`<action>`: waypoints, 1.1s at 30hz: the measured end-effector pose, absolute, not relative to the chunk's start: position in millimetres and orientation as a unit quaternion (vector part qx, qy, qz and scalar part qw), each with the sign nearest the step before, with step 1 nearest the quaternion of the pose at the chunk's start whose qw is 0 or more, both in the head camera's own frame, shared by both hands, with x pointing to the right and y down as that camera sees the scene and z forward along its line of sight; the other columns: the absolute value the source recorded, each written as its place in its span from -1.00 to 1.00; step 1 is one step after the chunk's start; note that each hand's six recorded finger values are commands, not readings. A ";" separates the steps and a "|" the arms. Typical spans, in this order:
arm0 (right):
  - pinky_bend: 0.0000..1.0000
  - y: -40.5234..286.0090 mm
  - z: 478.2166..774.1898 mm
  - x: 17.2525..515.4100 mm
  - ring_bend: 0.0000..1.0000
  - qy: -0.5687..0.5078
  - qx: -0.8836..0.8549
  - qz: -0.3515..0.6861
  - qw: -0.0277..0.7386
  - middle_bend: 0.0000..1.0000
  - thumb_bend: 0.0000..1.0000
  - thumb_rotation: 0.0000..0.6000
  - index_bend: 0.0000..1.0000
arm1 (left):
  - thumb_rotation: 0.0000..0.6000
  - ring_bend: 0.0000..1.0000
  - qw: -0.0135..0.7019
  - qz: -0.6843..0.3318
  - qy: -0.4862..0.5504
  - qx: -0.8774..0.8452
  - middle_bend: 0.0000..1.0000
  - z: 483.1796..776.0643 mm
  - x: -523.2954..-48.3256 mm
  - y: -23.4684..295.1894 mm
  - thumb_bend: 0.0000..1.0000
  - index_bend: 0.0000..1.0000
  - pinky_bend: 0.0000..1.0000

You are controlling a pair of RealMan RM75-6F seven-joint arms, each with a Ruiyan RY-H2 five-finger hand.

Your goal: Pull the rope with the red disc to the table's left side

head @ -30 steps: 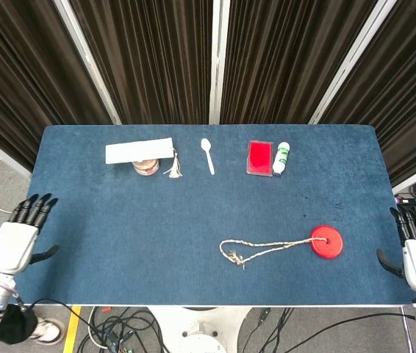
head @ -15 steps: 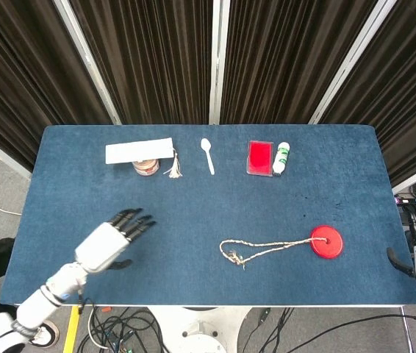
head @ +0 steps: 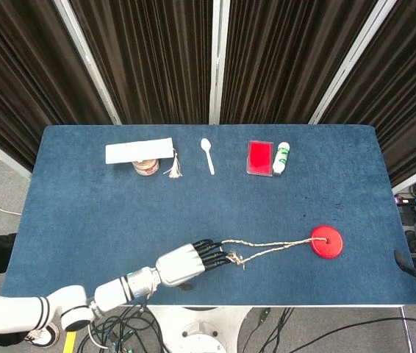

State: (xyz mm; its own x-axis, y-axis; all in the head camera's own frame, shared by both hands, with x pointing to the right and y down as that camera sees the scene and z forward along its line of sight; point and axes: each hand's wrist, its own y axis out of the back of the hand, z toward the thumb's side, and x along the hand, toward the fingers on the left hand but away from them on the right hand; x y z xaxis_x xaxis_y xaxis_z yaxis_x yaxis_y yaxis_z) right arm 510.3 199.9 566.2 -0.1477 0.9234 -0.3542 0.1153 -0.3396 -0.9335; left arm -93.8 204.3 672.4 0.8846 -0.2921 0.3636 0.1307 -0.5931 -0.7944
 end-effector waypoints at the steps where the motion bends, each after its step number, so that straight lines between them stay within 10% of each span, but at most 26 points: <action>1: -1.00 200.4 567.6 511.0 -1.00 -0.465 -0.559 0.599 0.336 -0.93 -0.56 1.00 -1.00 | 1.00 -1.00 0.447 -0.238 0.042 -0.861 -0.82 676.9 -90.2 204.2 -0.75 -0.85 -0.74; 21: -1.00 200.0 564.8 521.3 -1.00 -0.480 -0.549 0.598 0.333 -0.92 -0.56 1.00 -1.00 | 1.00 -1.00 0.453 -0.283 -0.016 -0.845 -0.69 729.5 -57.6 186.9 -0.64 -0.85 -0.75; 33: -1.00 199.4 566.8 519.6 -1.00 -0.480 -0.549 0.597 0.333 -0.91 -0.53 1.00 -1.00 | 1.00 -0.72 0.474 -0.304 -0.022 -0.826 0.21 726.1 -76.4 175.5 -0.61 -0.85 -0.74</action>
State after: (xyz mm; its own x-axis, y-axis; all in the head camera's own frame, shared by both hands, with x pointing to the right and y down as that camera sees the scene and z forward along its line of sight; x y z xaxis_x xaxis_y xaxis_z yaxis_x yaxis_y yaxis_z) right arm 519.6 199.4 566.8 -0.1744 0.9257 -0.3356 0.1296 -0.3162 -0.9398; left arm -76.4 175.5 726.1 0.8140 -0.2521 0.5234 0.3247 -0.5495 -0.7698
